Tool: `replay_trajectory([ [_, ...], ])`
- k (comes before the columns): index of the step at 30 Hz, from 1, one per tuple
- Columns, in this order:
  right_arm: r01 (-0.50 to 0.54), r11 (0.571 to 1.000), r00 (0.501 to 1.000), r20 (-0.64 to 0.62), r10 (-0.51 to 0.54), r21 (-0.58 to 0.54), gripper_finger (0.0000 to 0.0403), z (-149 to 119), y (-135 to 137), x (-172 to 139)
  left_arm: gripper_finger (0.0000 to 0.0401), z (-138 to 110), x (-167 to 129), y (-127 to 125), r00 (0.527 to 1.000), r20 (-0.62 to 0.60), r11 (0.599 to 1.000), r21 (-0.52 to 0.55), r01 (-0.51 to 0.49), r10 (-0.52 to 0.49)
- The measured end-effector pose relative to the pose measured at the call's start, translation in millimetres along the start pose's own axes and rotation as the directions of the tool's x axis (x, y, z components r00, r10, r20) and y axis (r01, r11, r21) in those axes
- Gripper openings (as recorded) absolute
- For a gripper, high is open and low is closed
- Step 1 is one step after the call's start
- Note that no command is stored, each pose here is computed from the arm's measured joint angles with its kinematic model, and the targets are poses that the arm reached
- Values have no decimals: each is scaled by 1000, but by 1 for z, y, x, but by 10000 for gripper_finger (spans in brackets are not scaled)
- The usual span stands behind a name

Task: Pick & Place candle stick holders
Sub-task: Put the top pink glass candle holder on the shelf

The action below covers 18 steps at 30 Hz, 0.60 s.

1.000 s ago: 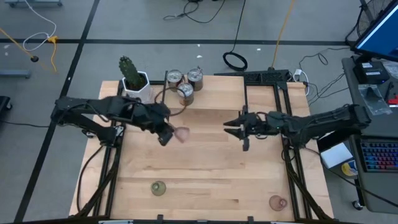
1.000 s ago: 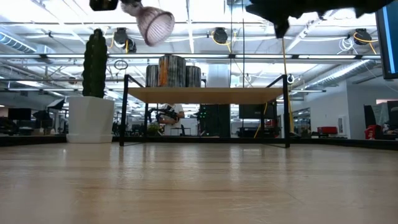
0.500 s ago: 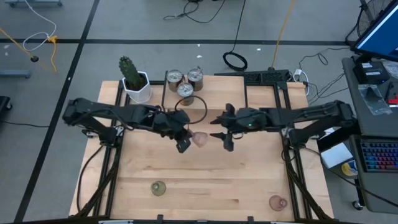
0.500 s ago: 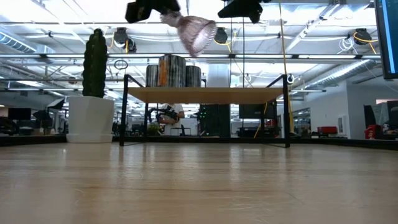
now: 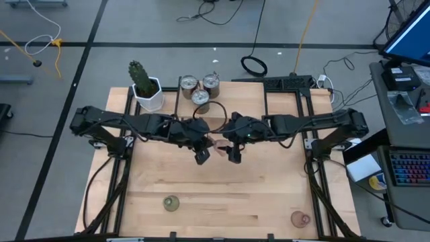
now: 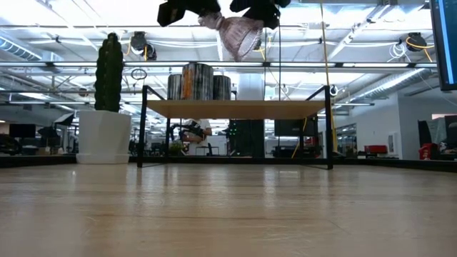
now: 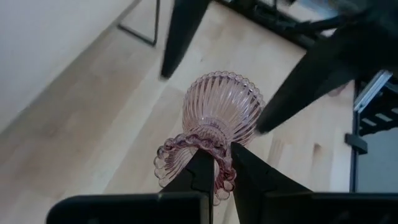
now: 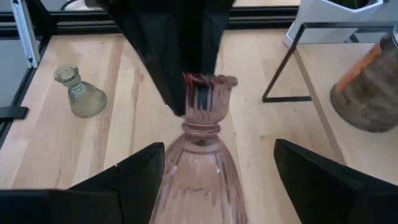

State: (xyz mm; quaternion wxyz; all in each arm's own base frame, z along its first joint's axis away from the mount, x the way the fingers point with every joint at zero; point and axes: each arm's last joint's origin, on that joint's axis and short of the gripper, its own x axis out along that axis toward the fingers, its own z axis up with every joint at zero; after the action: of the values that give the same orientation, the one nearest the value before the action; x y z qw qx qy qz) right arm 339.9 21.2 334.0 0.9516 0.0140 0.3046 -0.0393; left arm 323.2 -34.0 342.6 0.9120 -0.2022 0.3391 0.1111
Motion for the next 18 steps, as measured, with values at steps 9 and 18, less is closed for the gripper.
replay_trajectory([
  [9,-21,999,1000,21,20,28,298,3,-5,0,28,5,4,-1,999,45,998,52,23,-25],
  [18,-59,998,998,-23,60,38,297,-2,-6,16,28,9,10,-5,995,75,995,78,57,-63],
])
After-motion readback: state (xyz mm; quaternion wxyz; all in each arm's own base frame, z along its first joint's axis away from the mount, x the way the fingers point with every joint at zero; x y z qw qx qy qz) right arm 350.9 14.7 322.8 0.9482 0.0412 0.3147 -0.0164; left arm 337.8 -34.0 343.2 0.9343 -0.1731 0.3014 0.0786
